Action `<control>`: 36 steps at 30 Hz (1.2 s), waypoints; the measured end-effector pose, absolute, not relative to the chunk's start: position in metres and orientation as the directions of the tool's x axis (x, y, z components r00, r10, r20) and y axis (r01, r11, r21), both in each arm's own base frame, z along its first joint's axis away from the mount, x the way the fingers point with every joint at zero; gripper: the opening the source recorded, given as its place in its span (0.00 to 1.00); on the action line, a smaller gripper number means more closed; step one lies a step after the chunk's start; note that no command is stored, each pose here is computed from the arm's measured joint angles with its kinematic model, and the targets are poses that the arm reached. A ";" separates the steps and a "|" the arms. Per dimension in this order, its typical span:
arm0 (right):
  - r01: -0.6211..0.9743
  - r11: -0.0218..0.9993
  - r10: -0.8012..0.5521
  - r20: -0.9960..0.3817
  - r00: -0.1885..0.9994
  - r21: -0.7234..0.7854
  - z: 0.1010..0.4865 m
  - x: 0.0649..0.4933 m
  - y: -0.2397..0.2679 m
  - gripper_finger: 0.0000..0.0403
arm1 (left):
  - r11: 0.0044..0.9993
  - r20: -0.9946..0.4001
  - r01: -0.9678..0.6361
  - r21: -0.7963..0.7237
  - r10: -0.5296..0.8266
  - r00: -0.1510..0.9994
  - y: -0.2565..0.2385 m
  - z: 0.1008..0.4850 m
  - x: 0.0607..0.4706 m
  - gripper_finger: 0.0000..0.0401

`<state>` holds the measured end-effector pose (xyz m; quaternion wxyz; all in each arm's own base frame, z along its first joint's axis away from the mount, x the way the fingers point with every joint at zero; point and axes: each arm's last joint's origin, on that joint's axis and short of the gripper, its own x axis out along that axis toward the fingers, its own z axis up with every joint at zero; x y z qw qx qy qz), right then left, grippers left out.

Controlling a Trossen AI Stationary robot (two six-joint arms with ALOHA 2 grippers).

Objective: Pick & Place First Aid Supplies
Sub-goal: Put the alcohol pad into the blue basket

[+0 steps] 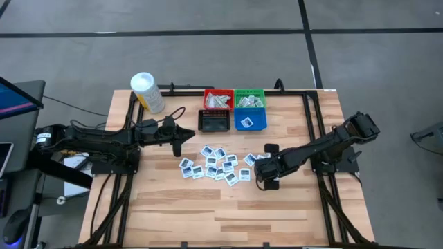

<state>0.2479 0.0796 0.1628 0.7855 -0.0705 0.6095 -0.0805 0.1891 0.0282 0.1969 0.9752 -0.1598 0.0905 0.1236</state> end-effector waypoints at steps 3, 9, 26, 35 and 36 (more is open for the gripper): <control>0.027 0.972 -0.232 -0.934 0.272 -0.234 0.176 0.255 0.080 0.00 | 0.918 -0.216 -0.270 -0.289 0.212 0.953 0.028 0.197 0.189 0.16; -0.009 0.958 -0.270 -0.910 0.315 -0.288 0.197 0.269 0.074 0.00 | 0.918 -0.216 -0.270 -0.289 0.212 0.953 0.028 0.197 0.189 0.16; 0.022 0.986 -0.165 -0.948 0.273 -0.166 0.201 0.272 0.067 0.24 | 0.918 -0.216 -0.270 -0.289 0.212 0.953 0.028 0.197 0.189 0.16; 0.017 0.992 -0.127 -0.968 0.217 -0.126 0.180 0.259 0.072 0.41 | 0.918 -0.216 -0.270 -0.289 0.212 0.953 0.028 0.197 0.189 0.16; 0.031 0.992 -0.125 -0.967 0.220 -0.121 0.177 0.258 0.072 0.42 | 0.918 -0.216 -0.270 -0.289 0.212 0.953 0.028 0.197 0.189 0.16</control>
